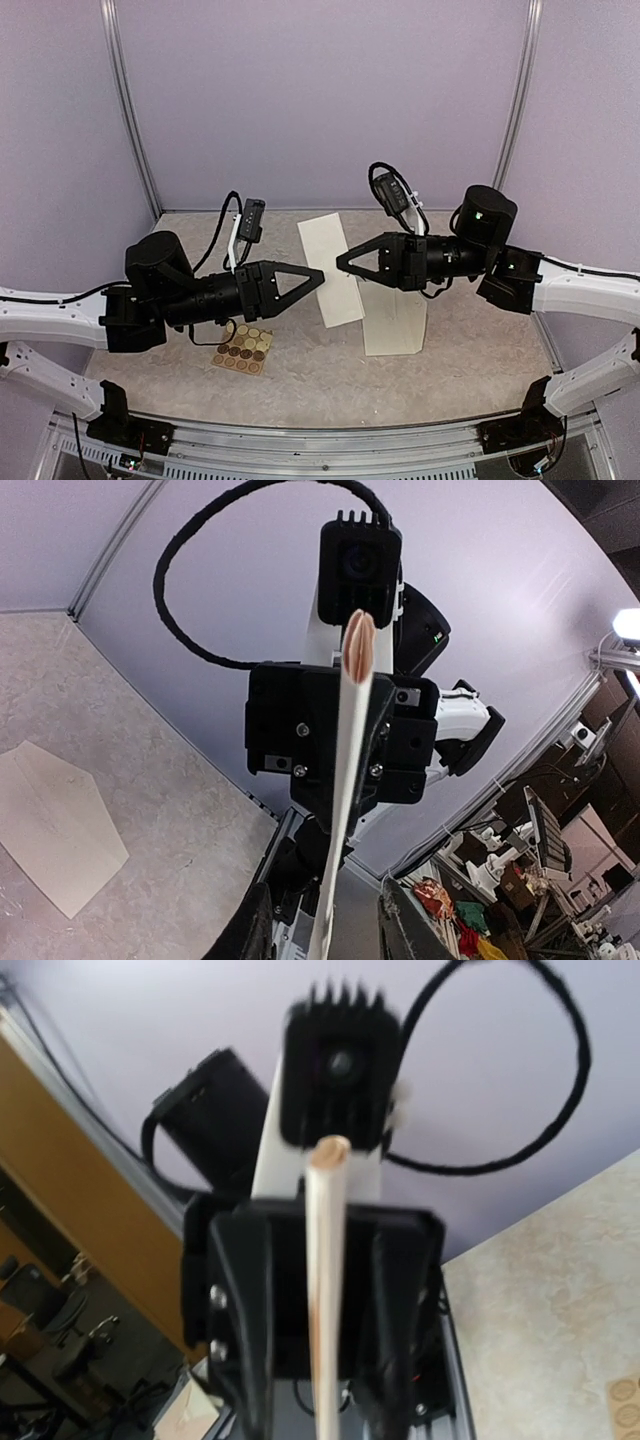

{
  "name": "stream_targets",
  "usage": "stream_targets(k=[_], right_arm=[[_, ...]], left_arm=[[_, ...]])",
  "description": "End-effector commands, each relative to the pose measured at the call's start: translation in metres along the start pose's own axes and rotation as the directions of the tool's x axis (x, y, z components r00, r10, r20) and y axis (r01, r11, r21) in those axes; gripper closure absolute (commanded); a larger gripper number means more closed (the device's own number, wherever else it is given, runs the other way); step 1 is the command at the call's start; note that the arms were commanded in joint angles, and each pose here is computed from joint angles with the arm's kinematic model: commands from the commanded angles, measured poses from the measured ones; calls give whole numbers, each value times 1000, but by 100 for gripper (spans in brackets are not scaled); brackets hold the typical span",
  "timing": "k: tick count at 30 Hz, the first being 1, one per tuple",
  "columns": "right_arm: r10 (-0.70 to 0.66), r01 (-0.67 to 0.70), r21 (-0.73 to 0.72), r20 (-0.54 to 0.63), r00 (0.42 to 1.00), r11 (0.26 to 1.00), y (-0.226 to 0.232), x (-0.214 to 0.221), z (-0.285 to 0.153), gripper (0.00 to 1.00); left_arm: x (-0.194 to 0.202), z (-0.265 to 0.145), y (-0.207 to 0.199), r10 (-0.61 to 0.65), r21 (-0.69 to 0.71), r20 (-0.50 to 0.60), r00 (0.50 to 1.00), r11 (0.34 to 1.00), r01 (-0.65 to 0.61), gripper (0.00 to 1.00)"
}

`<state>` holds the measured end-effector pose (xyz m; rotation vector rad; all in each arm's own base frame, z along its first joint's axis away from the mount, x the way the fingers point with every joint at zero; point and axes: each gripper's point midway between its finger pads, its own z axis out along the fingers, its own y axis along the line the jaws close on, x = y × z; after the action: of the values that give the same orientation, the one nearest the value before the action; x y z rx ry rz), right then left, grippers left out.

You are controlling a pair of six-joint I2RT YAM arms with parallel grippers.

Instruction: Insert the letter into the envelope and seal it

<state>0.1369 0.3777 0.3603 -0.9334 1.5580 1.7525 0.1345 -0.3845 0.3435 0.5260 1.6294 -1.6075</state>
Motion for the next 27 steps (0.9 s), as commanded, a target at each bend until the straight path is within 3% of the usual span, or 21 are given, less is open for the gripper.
stream_targets(k=[1,5,9,11,13,15,17,18,23,25,27], right_arm=[[-40,39,22,66,997,999,7,-15,-6,100],[-33,31,31,69,997,999,5,-15,-5,100],[-30,26,51,83,996,998,2,-16,-7,100],[-33,28,57,91,995,998,2,-18,-8,100],[-36,30,60,95,995,998,3,-19,-9,100],[-36,30,62,98,995,998,3,-19,-9,100],[-35,29,64,100,994,998,3,-20,-10,100],[-36,30,66,103,994,997,3,-20,-10,100],[-36,28,71,109,993,997,3,-20,-12,100],[-33,25,71,108,994,997,3,-20,-12,100],[-33,25,72,109,993,997,3,-20,-12,100]], left_arm=[[21,-1,-2,-7,27,-62,998,1000,9,71],[26,-2,-6,-9,39,-72,997,999,12,100],[31,-1,-9,-7,49,-85,996,999,11,98],[34,-1,-9,-16,46,-93,996,999,21,76],[37,-1,-9,-22,46,-100,995,999,27,72],[41,-1,-6,-30,39,-108,994,999,34,73],[44,-1,-6,-31,35,-113,993,999,36,95],[45,-1,-5,-32,30,-114,993,999,36,100],[48,-1,-7,-27,29,-116,993,999,31,99],[50,-1,-7,-34,28,-123,992,999,38,84],[52,0,-6,-38,30,-130,991,999,42,79]])
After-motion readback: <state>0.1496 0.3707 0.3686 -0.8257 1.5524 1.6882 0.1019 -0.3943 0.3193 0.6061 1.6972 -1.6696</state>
